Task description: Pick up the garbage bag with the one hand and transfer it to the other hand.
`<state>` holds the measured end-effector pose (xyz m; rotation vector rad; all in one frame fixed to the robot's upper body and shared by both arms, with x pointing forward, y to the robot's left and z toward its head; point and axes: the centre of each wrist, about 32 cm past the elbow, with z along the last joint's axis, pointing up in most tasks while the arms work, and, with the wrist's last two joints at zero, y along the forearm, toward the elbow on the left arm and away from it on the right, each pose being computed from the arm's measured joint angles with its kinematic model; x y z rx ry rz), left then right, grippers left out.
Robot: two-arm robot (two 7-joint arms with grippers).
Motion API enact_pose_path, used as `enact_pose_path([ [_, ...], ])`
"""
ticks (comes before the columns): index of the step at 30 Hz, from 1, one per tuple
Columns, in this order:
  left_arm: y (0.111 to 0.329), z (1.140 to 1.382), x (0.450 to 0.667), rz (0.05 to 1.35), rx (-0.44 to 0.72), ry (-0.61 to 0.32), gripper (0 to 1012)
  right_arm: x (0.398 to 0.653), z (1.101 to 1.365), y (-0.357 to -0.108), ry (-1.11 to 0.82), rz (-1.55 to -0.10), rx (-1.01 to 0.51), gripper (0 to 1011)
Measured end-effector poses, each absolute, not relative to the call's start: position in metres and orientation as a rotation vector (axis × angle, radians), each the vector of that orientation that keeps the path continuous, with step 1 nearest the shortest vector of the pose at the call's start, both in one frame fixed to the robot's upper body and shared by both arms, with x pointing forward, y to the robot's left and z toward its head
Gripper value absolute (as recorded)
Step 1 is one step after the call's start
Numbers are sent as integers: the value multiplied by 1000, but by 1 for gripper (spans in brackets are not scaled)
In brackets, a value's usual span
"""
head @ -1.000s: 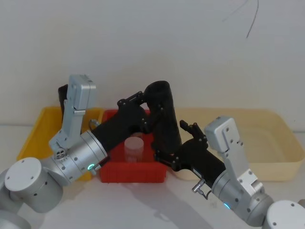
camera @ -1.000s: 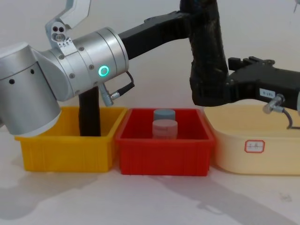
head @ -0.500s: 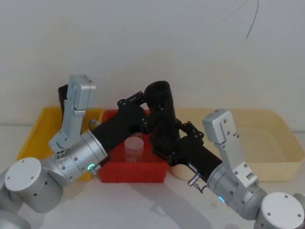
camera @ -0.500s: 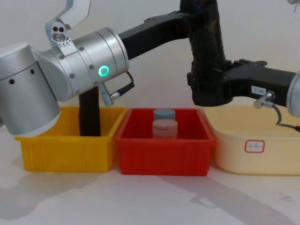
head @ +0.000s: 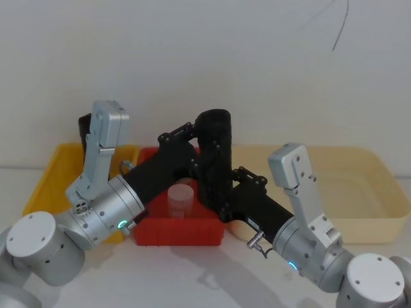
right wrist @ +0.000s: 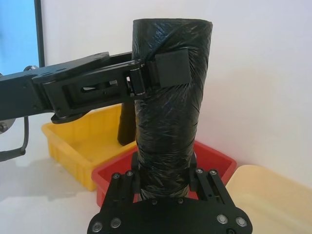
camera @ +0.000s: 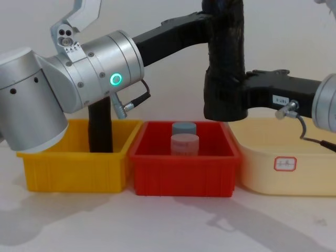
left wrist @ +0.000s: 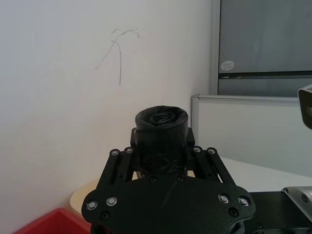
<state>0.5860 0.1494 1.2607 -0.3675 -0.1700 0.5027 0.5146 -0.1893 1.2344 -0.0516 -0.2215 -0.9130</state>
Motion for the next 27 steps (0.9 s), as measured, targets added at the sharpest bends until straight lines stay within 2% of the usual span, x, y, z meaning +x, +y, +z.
enact_pose_path([
  [7,149,1261,586,503,-367,-170,614,515,1235,-189,-219,-911,-46,509],
  [9,149,1261,586,502,-367,-170,693,515,1235,-190,-219,-912,-45,509],
  [11,149,1261,586,502,-367,-170,721,515,1236,-190,-219,-915,-44,509],
  [14,149,1261,586,503,-367,-170,853,516,1236,-192,-220,-922,-42,509],
  [17,149,1261,586,503,-367,-170,900,517,1237,-194,-221,-931,-40,509],
  [20,149,1261,586,503,-367,-170,1000,519,1238,-199,-222,-954,-37,509],
  [27,149,1261,586,503,-367,-170,1002,526,1241,-212,-221,-1015,-34,509],
])
